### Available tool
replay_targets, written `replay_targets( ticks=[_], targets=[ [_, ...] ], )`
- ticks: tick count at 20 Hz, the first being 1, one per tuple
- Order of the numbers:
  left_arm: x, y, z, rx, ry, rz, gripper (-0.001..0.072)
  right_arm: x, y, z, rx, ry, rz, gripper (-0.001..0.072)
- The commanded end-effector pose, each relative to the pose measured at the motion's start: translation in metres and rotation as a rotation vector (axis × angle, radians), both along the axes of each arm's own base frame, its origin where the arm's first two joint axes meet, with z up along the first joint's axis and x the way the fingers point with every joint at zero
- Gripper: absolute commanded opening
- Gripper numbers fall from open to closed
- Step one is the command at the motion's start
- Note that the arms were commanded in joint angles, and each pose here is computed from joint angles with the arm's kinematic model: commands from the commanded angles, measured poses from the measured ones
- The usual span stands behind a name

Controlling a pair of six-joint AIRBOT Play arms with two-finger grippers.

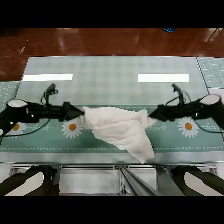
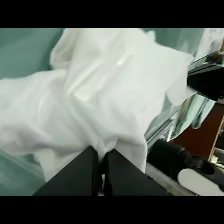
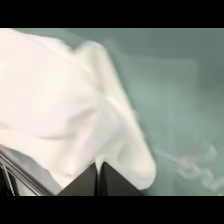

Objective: Fold the shirts.

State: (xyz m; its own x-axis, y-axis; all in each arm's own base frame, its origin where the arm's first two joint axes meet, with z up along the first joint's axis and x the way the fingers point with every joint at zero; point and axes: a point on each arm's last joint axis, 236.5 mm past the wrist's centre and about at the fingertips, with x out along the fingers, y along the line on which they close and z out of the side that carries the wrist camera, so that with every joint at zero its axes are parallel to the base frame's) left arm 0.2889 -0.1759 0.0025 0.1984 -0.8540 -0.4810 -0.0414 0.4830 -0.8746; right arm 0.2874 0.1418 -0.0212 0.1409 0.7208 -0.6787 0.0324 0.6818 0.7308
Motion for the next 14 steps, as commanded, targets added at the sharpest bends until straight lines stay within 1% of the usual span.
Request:
replay_targets(
  ticks=[1,3,4,6,7,10,12,14],
  targets=[
    [0.060,0.013,0.109,-0.182,-0.222,0.094,0.0024,0.051,-0.001,0.112,-0.017,-0.284,0.008,0.0021],
    [0.091,0.024,0.204,-0.292,-0.432,0.156,0.0024,0.082,-0.007,0.221,-0.048,-0.571,-0.037,0.0021],
    [0.097,0.029,0.251,-0.328,-0.538,0.163,0.0024,0.089,-0.012,0.276,-0.056,-0.704,-0.075,0.0021],
    [0.096,0.033,0.320,-0.323,-0.698,0.144,0.0024,0.081,-0.021,0.378,-0.086,-0.941,-0.121,0.0021],
    [0.091,0.035,0.351,-0.295,-0.773,0.132,0.0024,0.070,-0.026,0.421,-0.118,-1.041,-0.142,0.0021],
    [0.077,0.047,0.407,-0.095,-0.905,0.140,0.0024,0.027,-0.042,0.500,-0.258,-1.232,-0.194,0.0021],
    [0.064,0.062,0.435,0.103,-1.002,0.190,0.0023,-0.003,-0.053,0.528,-0.336,-1.318,-0.241,0.0021],
    [0.042,0.082,0.461,0.292,-1.077,0.281,0.0024,-0.035,-0.068,0.535,-0.430,-1.345,-0.295,0.0021]
  ],
)
